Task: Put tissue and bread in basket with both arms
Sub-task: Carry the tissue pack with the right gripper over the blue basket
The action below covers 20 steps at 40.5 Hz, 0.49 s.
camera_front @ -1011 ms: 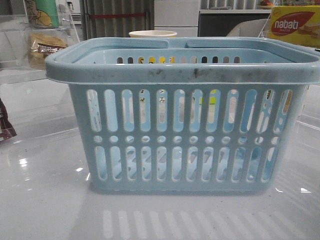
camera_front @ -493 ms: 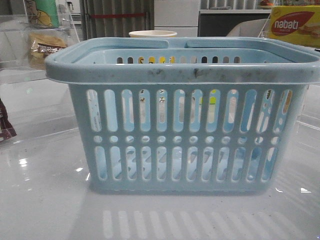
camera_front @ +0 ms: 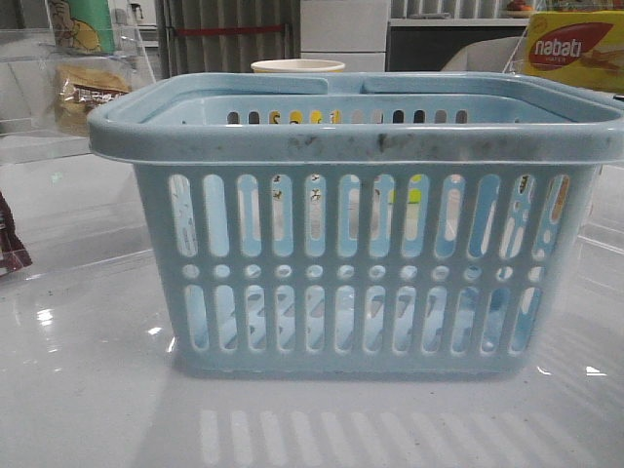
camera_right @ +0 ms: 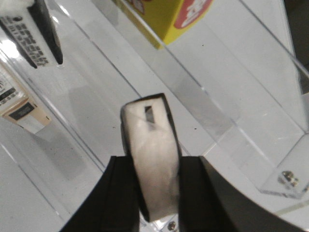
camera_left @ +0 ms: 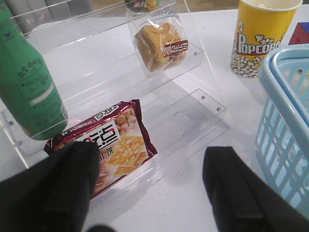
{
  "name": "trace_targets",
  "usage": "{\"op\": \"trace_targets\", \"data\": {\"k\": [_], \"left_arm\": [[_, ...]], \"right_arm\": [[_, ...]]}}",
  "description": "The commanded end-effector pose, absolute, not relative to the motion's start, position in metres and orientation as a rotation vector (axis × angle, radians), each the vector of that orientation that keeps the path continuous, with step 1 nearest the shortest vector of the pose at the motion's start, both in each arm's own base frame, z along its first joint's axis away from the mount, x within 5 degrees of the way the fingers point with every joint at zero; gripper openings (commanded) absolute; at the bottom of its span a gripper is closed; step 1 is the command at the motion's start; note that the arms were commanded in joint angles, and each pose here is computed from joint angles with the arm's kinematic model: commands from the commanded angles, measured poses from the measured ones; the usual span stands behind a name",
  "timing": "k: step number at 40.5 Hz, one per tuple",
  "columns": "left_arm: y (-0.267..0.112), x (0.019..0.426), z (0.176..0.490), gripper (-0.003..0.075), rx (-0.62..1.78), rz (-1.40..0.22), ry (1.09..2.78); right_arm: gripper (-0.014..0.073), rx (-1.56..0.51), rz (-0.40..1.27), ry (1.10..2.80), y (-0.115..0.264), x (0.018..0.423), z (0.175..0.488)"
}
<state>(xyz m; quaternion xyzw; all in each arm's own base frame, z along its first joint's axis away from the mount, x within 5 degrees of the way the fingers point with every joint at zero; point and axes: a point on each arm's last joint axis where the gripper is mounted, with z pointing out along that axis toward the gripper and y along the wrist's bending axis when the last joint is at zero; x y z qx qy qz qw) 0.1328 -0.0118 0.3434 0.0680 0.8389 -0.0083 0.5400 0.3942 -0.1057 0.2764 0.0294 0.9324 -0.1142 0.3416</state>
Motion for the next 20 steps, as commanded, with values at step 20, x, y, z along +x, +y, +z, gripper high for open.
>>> {"op": "trace_targets", "data": {"k": [20], "left_arm": [[-0.013, 0.135, 0.360, 0.0517, 0.143, -0.039, 1.883]], "right_arm": [[0.0196, -0.184, -0.301, 2.031, -0.034, 0.335, 0.414]]}}
